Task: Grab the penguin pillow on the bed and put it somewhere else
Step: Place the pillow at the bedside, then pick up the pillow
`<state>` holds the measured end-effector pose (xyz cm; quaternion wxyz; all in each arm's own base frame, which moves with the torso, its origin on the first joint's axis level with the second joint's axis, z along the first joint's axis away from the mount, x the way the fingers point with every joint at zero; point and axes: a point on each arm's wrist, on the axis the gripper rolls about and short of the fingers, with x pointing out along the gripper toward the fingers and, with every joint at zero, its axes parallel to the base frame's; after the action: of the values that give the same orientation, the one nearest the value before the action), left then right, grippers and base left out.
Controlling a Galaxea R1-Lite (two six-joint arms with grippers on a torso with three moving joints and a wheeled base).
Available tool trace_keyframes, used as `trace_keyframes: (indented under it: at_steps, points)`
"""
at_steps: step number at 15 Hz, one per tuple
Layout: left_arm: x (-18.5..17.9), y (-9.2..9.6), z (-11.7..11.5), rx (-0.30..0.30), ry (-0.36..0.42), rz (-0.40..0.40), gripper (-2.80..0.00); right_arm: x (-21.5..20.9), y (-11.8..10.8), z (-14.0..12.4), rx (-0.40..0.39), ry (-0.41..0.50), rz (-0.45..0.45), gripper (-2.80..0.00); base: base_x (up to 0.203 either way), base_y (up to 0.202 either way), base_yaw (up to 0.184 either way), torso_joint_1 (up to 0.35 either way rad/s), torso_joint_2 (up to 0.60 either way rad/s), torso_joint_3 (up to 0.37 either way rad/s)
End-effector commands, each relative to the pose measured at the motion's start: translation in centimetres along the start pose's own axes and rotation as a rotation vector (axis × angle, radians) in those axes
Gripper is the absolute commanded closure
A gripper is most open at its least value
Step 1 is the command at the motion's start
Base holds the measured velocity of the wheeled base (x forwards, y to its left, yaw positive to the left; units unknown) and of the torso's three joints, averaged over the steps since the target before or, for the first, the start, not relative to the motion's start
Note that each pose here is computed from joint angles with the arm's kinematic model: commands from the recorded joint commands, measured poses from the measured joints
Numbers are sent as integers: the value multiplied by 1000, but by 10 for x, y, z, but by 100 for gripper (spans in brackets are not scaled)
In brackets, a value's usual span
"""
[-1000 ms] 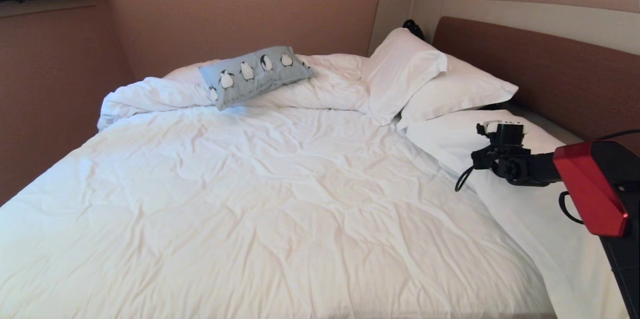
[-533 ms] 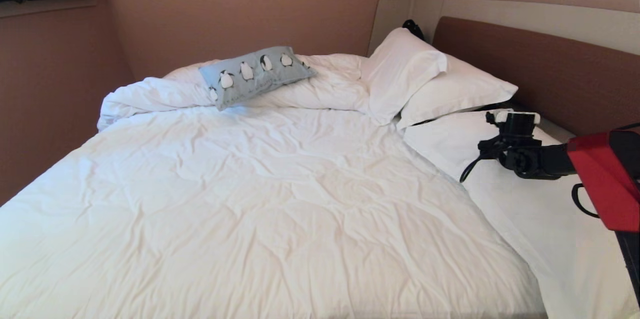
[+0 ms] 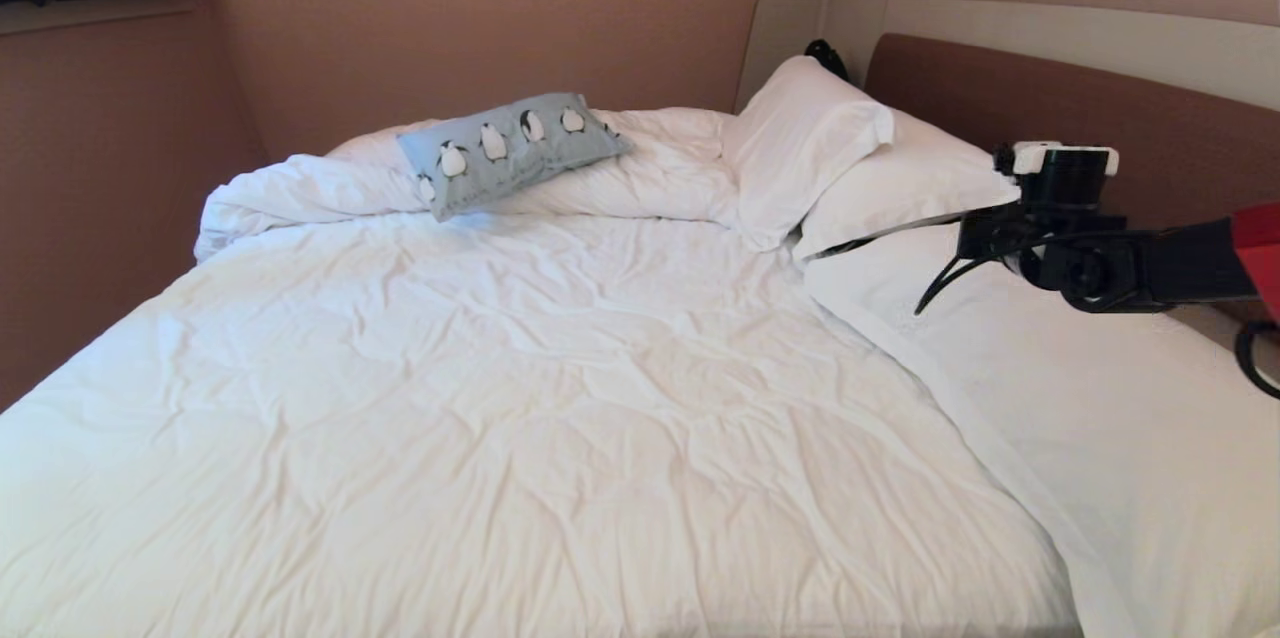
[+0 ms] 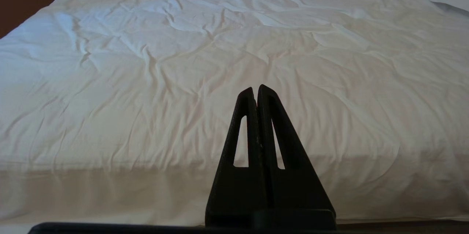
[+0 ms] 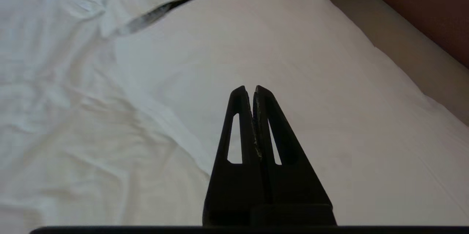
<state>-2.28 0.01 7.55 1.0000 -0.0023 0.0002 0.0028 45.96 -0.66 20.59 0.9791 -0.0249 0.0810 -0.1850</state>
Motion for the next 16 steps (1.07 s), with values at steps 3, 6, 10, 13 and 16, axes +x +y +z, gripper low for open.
trace_keyframes:
  at_steps: [3, 6, 10, 13, 16]
  points:
    - [0, 0, 0, 0, 0, 0, 0, -102, -10, 65, 110, -126, 153, 0, 0, 0, 0, 0, 0, 0]
    - [0, 0, 0, 0, 0, 0, 0, -184, -24, 86, 136, -192, 337, 0, 0, 0, 0, 0, 0, 0]
    - [0, 0, 0, 0, 0, 0, 0, -267, -46, 88, 107, -284, 485, 0, 0, 0, 0, 0, 0, 0]
    - [0, 0, 0, 0, 0, 0, 0, -305, -70, 86, 59, -364, 501, 0, 0, 0, 0, 0, 0, 0]
    - [0, 0, 0, 0, 1, 0, 0, -325, -84, 79, -22, -415, 480, 0, 0, 0, 0, 0, 0, 0]
